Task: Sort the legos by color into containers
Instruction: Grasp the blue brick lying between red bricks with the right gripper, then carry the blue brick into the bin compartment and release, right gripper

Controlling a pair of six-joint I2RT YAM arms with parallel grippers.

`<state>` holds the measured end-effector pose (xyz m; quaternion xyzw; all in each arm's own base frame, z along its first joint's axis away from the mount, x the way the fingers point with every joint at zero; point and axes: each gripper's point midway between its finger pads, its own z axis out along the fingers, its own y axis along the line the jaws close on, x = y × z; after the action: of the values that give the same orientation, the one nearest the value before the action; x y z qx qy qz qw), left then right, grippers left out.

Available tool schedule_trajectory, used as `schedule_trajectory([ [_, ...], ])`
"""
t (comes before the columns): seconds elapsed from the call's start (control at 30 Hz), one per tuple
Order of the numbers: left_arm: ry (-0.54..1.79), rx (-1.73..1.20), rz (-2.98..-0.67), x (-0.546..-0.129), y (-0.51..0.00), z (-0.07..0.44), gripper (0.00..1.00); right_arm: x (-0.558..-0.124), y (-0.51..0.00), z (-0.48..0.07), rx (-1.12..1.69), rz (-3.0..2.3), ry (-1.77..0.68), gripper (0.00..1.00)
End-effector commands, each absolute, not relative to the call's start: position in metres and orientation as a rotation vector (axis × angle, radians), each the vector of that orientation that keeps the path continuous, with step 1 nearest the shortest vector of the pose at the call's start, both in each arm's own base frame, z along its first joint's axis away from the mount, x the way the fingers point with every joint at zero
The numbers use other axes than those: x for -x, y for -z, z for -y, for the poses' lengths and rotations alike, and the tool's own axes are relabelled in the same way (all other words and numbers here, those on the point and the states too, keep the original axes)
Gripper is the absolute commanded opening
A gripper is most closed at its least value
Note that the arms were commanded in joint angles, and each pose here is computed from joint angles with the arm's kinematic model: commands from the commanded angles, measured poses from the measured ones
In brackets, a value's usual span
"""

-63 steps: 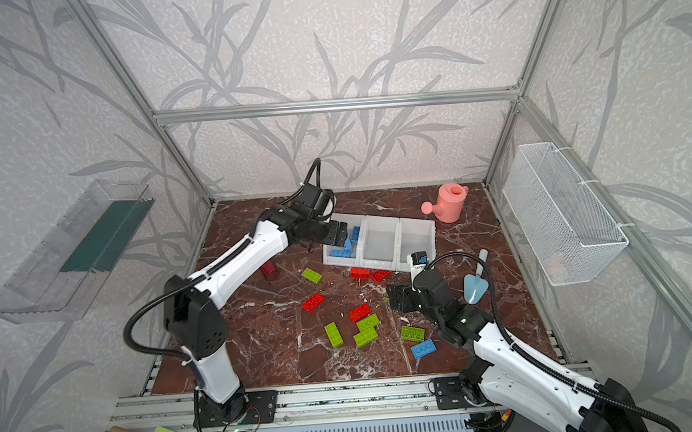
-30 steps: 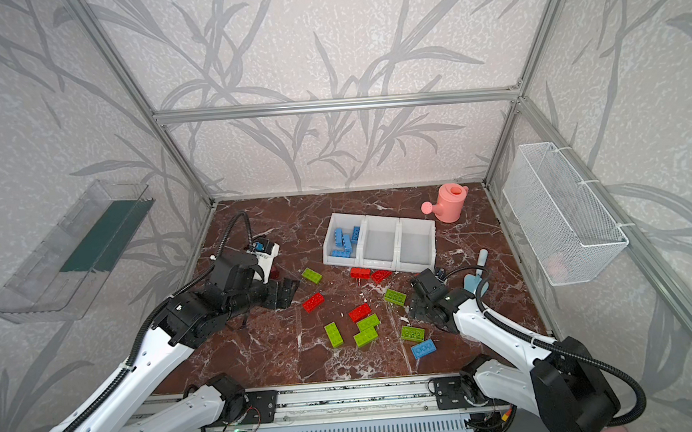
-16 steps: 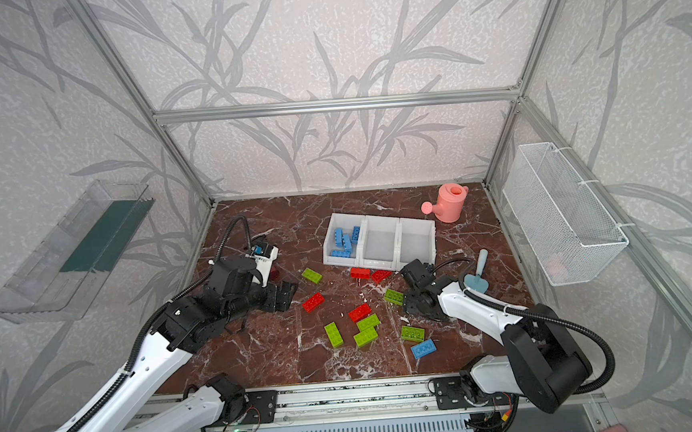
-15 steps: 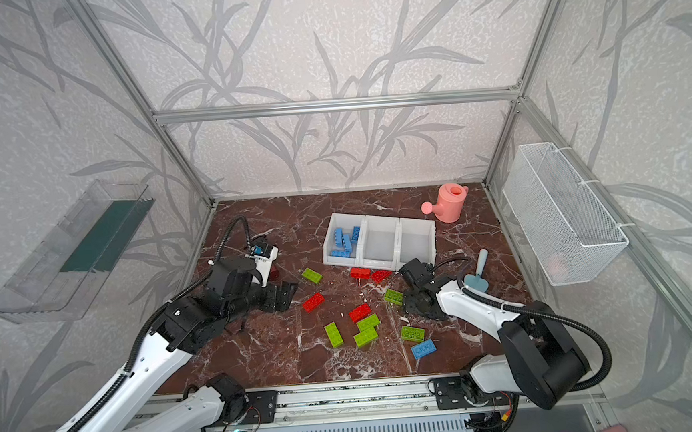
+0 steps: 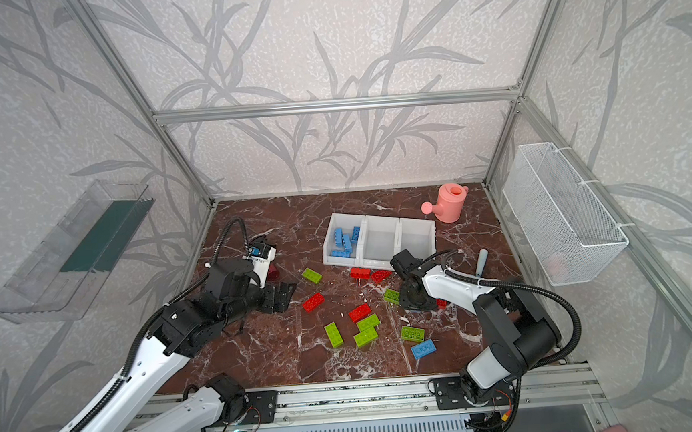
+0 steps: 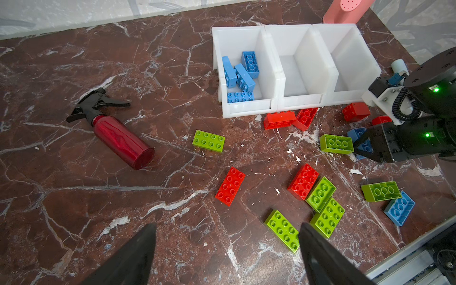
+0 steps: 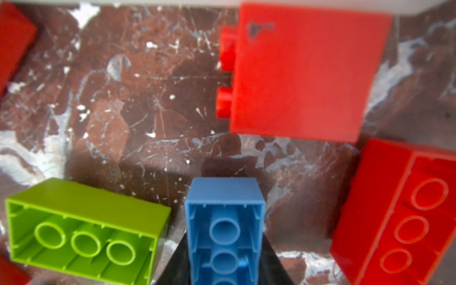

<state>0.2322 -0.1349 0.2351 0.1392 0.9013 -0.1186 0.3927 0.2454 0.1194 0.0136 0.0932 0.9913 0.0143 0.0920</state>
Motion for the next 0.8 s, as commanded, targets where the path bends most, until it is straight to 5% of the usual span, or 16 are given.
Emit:
schedule_trajectory([
  [0.0,0.277,-0.357,-2.273,-0.232,-0.236,0.13,0.9,-0.237,-0.011,-0.12,-0.257,-2.995,-0.041,0.27],
  [0.27,0.249,-0.323,-2.248,-0.232,-0.241,0.122,0.9,-0.242,-0.047,-0.126,-0.044,-2.925,0.018,0.26],
  [0.77,0.125,-0.106,-2.072,-0.231,-0.272,0.078,0.98,-0.311,-0.141,-0.212,0.278,-2.715,-0.309,0.25],
])
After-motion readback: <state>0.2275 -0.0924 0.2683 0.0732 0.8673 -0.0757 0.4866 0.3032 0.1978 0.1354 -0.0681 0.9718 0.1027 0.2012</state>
